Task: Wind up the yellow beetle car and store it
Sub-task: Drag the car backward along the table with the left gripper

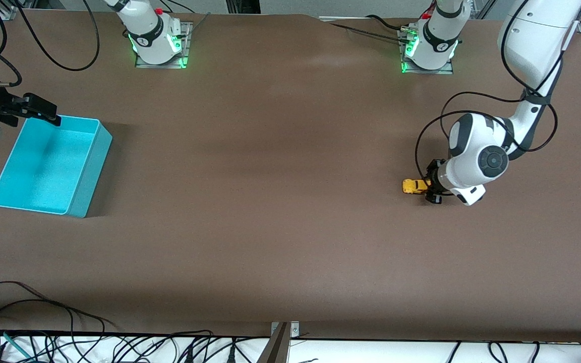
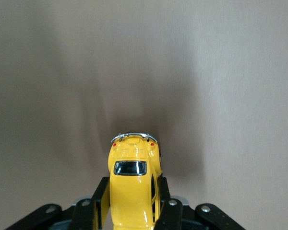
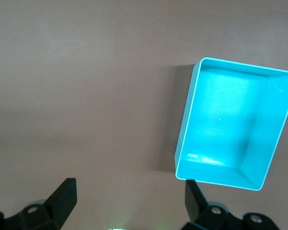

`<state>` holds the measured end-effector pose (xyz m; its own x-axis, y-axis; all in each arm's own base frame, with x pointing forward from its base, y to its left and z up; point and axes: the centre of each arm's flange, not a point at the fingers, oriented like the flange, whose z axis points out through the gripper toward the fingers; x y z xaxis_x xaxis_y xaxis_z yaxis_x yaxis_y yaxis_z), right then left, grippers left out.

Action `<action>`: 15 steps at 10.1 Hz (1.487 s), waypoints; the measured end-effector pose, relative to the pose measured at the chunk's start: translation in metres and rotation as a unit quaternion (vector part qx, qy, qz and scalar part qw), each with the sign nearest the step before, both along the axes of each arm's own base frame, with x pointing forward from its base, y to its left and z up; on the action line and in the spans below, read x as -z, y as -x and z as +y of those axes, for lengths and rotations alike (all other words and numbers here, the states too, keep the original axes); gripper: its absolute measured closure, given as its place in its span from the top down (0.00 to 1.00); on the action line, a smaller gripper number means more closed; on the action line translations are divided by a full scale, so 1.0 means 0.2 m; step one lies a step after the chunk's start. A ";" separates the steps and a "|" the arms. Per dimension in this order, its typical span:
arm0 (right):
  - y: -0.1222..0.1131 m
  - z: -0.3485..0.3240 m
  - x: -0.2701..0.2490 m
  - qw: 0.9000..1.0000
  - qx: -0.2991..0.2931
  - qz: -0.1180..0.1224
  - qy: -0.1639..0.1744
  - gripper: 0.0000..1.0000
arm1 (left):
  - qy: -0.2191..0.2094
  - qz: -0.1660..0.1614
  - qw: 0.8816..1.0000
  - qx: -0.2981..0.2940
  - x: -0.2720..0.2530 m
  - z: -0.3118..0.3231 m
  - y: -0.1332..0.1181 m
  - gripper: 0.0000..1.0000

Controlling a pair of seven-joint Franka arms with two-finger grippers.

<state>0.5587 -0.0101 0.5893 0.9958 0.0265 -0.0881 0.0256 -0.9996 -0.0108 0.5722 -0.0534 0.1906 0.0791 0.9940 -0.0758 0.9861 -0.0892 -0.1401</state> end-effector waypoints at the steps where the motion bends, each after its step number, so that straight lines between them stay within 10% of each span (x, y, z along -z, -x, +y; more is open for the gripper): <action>1: 0.00 0.00 0.00 1.000 0.000 0.000 0.000 1.00 | 0.001 -0.001 1.000 0.000 0.00 0.07 -0.01 0.43; 15: 0.00 0.00 0.00 1.000 0.000 0.000 -0.001 1.00 | -0.050 -0.009 0.999 0.006 0.00 0.55 -0.03 0.43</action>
<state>0.5586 -0.0093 0.5893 0.9957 0.0275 -0.0885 0.0264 -0.9996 -0.0132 0.5780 0.0568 0.1903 0.0915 0.9955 0.0249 0.9875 -0.0875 -0.1311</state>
